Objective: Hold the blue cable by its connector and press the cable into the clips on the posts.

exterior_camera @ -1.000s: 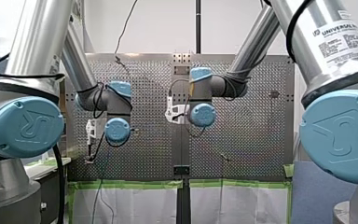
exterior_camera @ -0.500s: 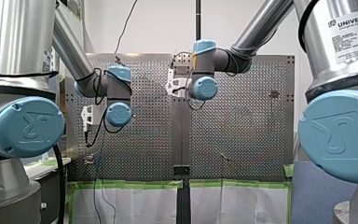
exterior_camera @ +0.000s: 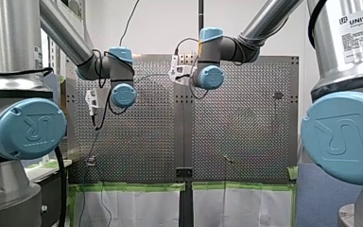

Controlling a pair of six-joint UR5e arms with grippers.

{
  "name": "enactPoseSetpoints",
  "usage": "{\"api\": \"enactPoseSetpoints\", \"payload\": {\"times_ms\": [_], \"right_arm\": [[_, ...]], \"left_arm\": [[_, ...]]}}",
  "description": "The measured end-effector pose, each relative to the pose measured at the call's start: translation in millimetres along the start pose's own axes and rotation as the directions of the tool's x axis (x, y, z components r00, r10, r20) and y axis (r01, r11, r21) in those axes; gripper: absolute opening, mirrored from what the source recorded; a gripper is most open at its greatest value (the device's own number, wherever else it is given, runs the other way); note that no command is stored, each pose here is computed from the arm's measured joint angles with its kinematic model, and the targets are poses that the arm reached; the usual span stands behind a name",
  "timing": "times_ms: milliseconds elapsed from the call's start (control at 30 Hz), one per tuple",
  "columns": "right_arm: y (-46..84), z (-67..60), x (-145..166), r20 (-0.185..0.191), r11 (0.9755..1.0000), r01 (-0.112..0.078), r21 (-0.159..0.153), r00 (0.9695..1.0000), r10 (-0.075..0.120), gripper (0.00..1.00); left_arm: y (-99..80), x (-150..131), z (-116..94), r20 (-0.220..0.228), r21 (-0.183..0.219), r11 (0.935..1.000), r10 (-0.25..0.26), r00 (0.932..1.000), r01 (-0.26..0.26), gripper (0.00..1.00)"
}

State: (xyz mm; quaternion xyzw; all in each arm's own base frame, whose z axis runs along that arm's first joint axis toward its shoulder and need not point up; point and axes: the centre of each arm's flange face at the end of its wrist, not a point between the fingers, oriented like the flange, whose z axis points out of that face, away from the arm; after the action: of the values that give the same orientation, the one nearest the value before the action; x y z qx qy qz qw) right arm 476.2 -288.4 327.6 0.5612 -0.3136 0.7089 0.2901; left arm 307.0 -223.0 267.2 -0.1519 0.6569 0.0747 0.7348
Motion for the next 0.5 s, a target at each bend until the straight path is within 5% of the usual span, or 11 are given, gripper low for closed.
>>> {"api": "enactPoseSetpoints", "payload": {"times_ms": [167,500], "right_arm": [[1.6,1.8,-8,0.017,0.9998,-0.016,0.012,0.9997,0.016,0.0],[2.2,6.5,-18,0.032,0.9995,-0.018,0.025,0.9993,0.017,0.0]], "left_arm": [[-1.8,-20,5,0.024,-0.005,0.9995,-0.03,0.9993,0.03,0.0],[-5.1,-40,19,0.042,-0.025,0.9981,-0.055,0.9976,0.056,0.0]]}}
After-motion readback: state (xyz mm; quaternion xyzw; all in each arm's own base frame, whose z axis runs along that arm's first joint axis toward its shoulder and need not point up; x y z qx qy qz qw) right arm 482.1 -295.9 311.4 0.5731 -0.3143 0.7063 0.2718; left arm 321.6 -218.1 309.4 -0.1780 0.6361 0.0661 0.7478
